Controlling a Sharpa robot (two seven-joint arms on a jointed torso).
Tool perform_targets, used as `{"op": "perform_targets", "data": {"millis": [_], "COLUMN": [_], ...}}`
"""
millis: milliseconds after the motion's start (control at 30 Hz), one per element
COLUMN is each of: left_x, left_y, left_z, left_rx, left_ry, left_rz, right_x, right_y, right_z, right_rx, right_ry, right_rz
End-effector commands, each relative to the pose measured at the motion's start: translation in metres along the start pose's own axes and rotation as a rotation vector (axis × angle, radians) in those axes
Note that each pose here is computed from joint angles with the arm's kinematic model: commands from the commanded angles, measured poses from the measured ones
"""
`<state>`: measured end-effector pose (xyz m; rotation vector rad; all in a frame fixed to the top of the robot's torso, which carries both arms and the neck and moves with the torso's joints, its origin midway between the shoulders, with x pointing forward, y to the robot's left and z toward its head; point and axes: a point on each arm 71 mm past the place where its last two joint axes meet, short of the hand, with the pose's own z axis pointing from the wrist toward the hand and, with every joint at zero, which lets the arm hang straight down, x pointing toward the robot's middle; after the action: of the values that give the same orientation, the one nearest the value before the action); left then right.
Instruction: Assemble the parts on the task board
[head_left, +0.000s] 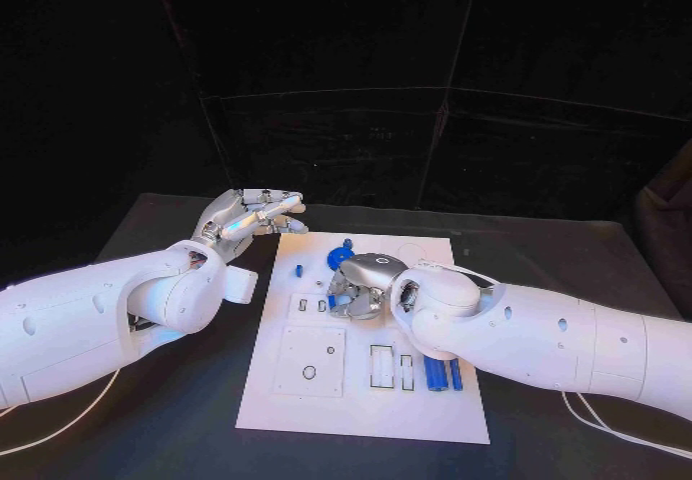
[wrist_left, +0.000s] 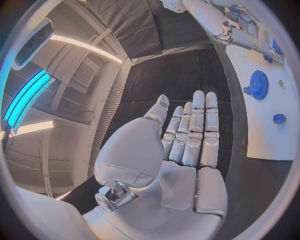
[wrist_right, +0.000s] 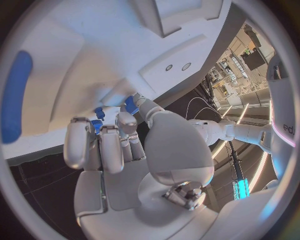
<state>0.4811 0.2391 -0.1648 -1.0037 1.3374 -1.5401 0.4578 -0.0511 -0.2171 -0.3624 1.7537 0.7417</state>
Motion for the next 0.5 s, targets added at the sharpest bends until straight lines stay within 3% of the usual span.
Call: {"op": "perform_targets", "data": {"millis": [33, 500], "left_x": [0.0013, 0.0017], "left_y": [-0.0011, -0.0008], "left_z": [0.0007, 0.0012], "left_rx": [0.003, 0.002], "left_ry": [0.012, 0.014], "left_rz": [-0.007, -0.008], "right_x": [0.0031, 0.0016], "right_y": [-0.0004, -0.0003], "right_z": [-0.0002, 0.0002], "right_rx": [0.013, 0.022], "right_ry": [0.019, -0.008], "right_rz": [-0.021, -0.017]}}
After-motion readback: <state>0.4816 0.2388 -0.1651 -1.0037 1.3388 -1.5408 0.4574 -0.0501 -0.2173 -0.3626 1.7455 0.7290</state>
